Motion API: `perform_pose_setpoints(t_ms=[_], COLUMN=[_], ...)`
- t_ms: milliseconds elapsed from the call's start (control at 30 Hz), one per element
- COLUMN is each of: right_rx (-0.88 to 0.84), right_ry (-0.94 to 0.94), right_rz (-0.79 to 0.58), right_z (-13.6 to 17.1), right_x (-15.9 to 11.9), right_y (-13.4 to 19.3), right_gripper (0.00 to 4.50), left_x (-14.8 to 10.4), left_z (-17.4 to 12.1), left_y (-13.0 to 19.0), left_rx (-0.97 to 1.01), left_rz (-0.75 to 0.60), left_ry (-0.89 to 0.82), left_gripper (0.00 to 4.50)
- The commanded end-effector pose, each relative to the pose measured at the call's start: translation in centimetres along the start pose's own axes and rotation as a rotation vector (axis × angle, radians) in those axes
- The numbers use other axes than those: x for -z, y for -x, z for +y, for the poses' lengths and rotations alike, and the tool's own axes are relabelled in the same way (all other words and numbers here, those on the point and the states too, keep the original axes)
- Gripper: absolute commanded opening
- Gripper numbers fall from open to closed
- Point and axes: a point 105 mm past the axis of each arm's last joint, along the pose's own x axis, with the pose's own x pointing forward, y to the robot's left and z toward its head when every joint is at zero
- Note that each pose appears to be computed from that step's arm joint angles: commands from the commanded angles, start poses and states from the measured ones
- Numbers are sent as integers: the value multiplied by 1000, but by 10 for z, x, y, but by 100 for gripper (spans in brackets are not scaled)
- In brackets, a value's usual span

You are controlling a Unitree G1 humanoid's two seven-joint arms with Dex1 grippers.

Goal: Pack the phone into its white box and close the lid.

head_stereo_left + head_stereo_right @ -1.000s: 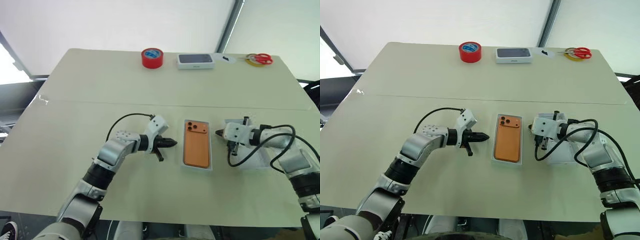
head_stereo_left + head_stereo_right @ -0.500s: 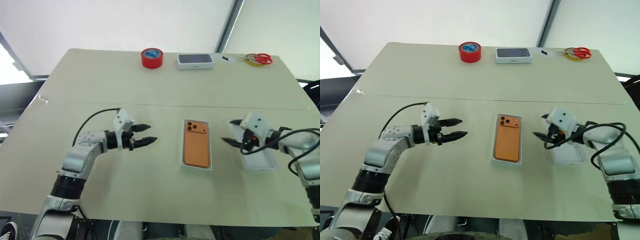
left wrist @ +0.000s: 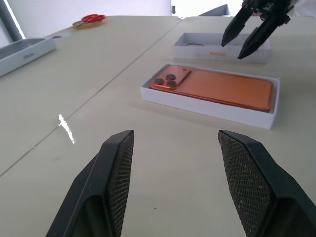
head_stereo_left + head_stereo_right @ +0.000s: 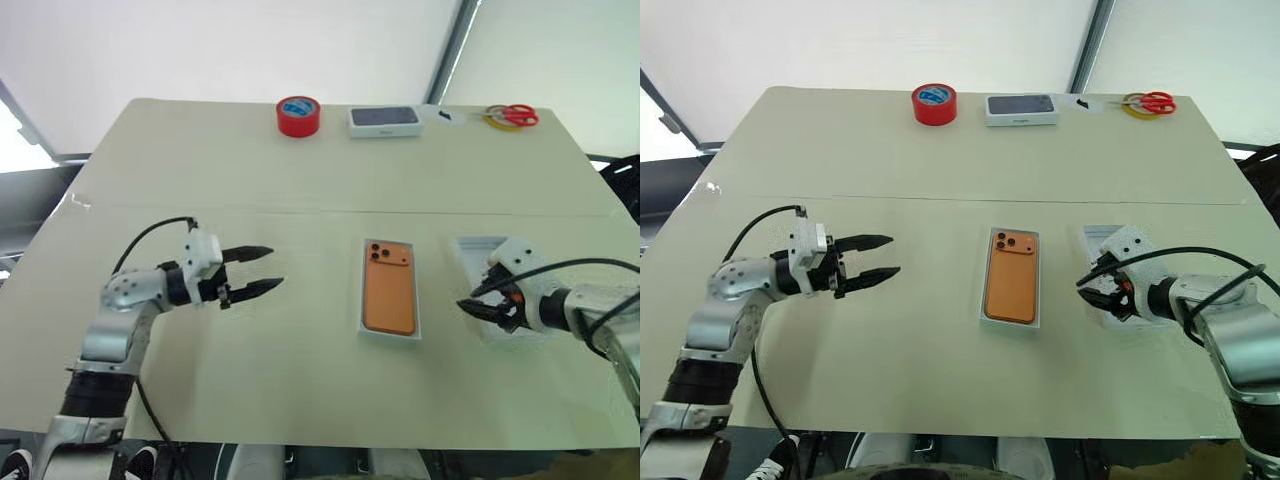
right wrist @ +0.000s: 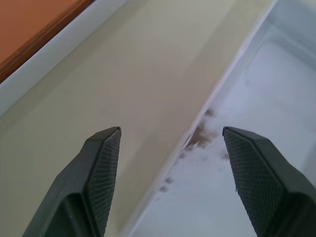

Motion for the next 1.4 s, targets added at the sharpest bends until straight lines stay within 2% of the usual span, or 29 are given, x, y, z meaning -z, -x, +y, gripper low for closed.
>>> perform_pose_setpoints(t_ms=[33, 300, 667, 767, 933, 1167, 1267, 1367, 1400], right_rx=[42, -8, -33, -33, 15, 42, 78, 109, 85], right_ry=[-22, -204, -214, -244, -300, -325, -327, -260, -247], right_rz=[11, 55, 105, 126, 132, 95, 51, -115, -224], right_z=[-3, -2, 2, 4, 2, 2, -4, -12, -11], right_x=[-10, -22, -22, -13, -7, -14, -27, -62, -82], right_y=[6, -3, -15, -21, -31, -35, -33, -27, -24], right_gripper=[342, 342, 342, 261, 3, 3, 0, 0, 0], left_x=[-12, -19, -19, -20, -23, -23, -20, -18, -18], left_z=[-7, -26, -41, -42, -40, -33, -31, -30, -26], left_y=[3, 0, -3, -5, -6, -6, -5, -7, -9], left_rx=[46, 123, 126, 118, 102, 81, 80, 74, 52], left_rz=[-31, -50, -50, -54, -60, -53, -53, -44, -55], left_ry=[-34, -7, 10, 9, 3, 8, 75, 93, 104], left_gripper=[285, 285, 285, 291, 291, 291, 203, 49, 4])
